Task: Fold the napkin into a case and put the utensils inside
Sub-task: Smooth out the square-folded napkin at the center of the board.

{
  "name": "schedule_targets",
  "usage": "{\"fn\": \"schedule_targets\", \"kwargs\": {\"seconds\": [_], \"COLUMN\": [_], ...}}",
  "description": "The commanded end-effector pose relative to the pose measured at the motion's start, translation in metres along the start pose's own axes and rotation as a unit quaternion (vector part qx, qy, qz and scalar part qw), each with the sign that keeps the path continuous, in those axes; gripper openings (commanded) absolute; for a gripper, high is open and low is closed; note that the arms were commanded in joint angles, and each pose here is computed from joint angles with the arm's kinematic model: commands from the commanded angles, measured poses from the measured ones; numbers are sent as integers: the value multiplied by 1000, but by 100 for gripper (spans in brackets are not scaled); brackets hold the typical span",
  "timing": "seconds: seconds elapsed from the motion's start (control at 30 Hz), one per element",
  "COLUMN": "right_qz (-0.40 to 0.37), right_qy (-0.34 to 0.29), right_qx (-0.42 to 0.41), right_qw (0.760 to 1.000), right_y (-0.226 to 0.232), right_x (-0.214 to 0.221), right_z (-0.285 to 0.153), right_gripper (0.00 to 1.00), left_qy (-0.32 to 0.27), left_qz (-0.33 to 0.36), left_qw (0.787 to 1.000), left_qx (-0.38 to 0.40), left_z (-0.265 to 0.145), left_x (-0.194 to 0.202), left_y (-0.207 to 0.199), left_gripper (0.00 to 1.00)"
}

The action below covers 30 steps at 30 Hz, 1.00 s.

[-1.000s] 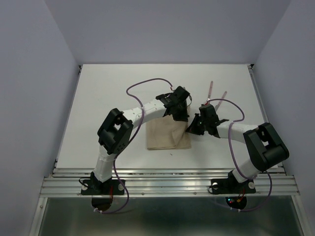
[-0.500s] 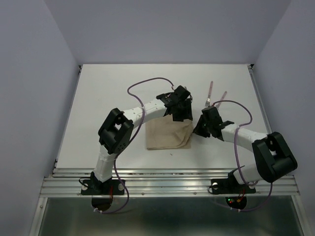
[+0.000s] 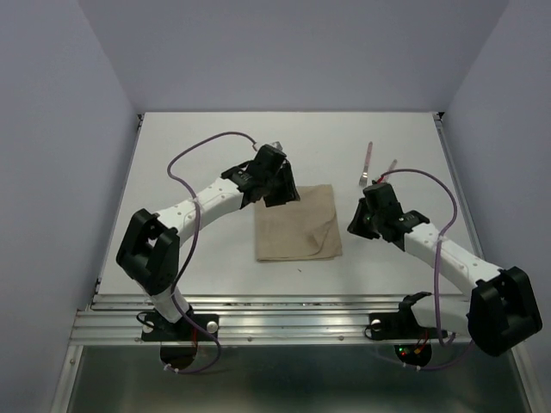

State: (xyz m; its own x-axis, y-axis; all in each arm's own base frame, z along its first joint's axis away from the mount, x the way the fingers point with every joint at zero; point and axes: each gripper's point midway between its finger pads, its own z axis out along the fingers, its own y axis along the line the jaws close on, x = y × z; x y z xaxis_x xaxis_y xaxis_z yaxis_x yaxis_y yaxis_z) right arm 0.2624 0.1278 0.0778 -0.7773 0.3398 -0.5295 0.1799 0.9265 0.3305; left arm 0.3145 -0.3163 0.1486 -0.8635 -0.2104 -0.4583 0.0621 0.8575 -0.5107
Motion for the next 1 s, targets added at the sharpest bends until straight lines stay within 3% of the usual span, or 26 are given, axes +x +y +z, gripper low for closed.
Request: {"fn": "schedule_targets", "kwargs": {"seconds": [0.0,0.17,0.4,0.57,0.83,0.97], "right_qz": [-26,-67,-86,-92,-67,-55], "right_qy": [1,11,69,112,83,68], "right_qx": [-96,-173,-177,-131,-53,-54], "right_qw": [995,983,978,981,993,995], "right_y": [60,124,143,108,52,50], "right_x": [-19,-21,2,35,47,43], "right_z": [-8,-7,41,52,31,23], "right_gripper": [24,23,23,22,23,21], "left_qy": [26,54,82,92,101,88], "left_qz": [1,-6,-18,-16,-1,12], "left_qw": [999,997,994,993,992,994], "left_qx": [-33,-53,-64,-72,-77,-66], "left_z": [8,19,33,40,47,36], "left_x": [29,50,73,81,81,68], "left_y": [39,64,82,90,92,80], "left_gripper": [55,54,54,53,51,51]}}
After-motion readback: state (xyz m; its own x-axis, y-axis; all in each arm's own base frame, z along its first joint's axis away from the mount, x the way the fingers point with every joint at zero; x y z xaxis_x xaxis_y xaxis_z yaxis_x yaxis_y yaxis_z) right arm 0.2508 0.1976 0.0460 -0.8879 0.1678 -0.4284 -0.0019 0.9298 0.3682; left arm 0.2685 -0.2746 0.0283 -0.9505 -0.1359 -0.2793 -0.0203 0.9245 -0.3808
